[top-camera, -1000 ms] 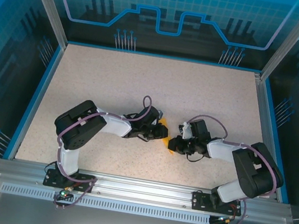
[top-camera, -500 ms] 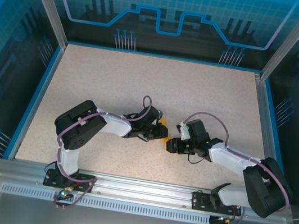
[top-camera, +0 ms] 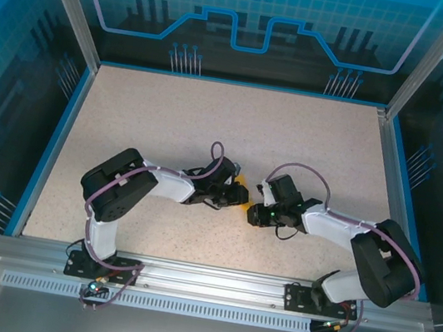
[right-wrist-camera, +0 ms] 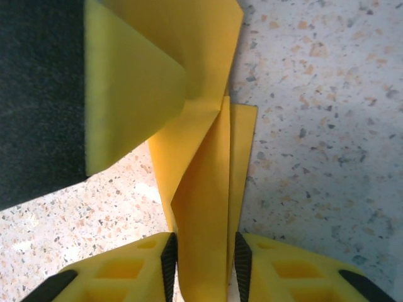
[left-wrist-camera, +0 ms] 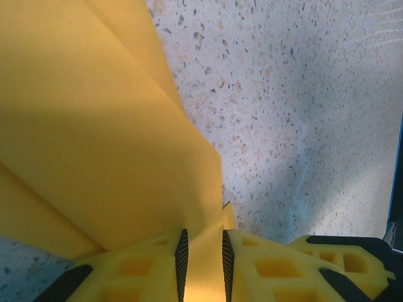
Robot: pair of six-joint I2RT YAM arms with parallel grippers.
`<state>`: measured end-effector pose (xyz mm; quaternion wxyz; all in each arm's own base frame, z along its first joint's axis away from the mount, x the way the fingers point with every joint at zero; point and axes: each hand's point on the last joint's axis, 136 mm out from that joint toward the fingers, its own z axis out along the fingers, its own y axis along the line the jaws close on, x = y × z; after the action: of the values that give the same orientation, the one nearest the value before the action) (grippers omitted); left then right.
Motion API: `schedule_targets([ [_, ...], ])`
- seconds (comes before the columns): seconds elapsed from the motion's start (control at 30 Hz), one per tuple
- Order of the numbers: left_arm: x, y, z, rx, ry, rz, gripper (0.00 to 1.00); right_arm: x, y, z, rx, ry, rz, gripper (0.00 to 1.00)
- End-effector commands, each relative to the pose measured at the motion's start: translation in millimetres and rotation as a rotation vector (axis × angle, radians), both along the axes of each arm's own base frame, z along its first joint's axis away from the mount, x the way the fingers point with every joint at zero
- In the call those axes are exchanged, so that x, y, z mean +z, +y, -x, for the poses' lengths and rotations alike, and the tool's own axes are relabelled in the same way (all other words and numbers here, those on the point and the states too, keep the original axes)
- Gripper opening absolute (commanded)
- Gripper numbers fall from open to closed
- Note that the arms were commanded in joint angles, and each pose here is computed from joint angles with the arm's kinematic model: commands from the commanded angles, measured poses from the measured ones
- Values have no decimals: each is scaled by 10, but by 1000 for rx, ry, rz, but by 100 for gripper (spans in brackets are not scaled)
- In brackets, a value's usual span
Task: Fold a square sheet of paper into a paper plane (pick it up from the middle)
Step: Fold the wing for the fifth time at the center of the table.
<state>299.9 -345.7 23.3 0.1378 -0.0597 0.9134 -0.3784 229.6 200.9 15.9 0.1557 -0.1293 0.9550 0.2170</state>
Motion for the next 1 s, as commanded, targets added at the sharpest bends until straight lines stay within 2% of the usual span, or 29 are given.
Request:
schedule_targets([
  [0.0, -68, 100, 42, 8, 27, -25, 26, -74, -8, 84, 11, 30, 21, 29],
  [0.3, -72, 106, 25, 8, 28, -24, 26, -141, -34, 151, -5, 58, 20, 18],
  [0.6, -97, 141, 27, 19, 41, -32, 25, -161, -111, 135, -63, 66, 48, 15],
  [0.83, -149, 153, 47, 23, 59, -43, 25, 318, -63, 11, -97, -3, -117, 15],
  [0.97, -167, 160, 43, 26, 66, -44, 25, 528, 166, 104, 3, 3, -280, 15],
])
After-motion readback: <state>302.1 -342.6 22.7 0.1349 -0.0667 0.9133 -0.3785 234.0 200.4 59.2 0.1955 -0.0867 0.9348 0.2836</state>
